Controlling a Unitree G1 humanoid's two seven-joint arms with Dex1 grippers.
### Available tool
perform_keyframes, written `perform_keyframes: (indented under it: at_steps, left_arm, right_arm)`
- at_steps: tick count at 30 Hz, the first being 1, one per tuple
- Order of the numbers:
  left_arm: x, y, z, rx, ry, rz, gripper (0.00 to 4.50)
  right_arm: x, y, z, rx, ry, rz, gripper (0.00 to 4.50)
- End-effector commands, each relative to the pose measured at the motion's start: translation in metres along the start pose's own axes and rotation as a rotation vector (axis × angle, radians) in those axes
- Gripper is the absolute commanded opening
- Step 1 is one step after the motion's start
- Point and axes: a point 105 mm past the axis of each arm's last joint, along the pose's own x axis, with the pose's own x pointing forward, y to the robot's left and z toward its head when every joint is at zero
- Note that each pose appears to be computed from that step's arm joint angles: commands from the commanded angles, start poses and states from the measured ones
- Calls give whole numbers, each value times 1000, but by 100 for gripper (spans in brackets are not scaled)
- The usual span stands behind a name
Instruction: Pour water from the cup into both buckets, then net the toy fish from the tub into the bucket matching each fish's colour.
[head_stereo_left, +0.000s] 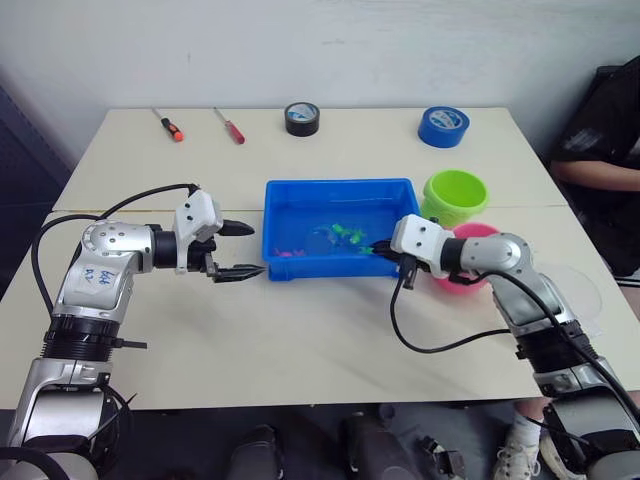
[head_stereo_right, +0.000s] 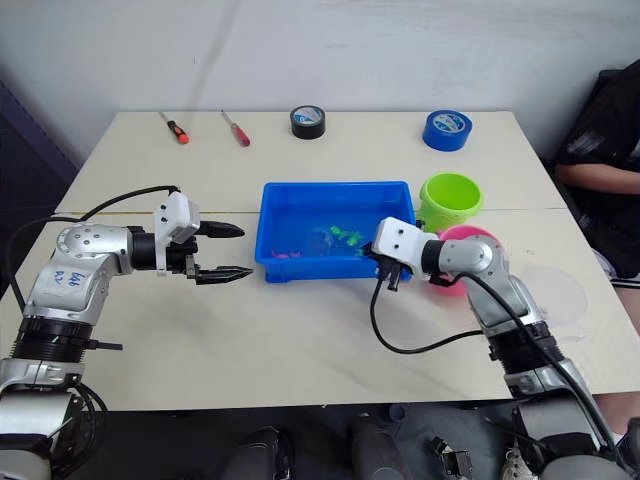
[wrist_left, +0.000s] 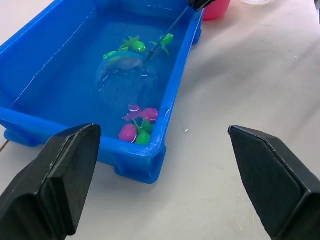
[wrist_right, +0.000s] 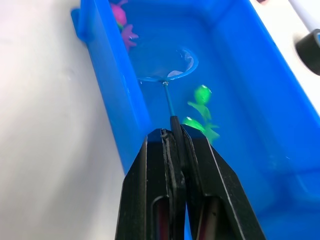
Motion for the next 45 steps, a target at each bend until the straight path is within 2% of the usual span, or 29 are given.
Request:
perform_keyframes:
  at_steps: [1,8,14,18,25,33,45]
  left_arm:
    - [-6,3,11,36,-26,22,448]
    - [-4,5,12,37,-32,24,448]
    - [-1,5,13,39,-38,16,448]
    - [-1,5,13,38,-39,14,448]
    - [-2,4,13,37,-39,16,448]
    - [-5,2,10,29,-38,26,448]
    - [-2,1,10,23,-45,25,448]
  right_arm:
    - [-10,-11,16,51,-65,-31,0]
    - [-16,-11,13,130,-70,-40,0]
    - [-14,-13,10,46,-32,-56,0]
    - [-9,-14,7,-159,18,-50,0]
    - [-2,-8,9,-216,-12,6,0]
    - [-2,-9,18,-45,-82,19,0]
    - [-16,-25,3,223,-54,-96,0]
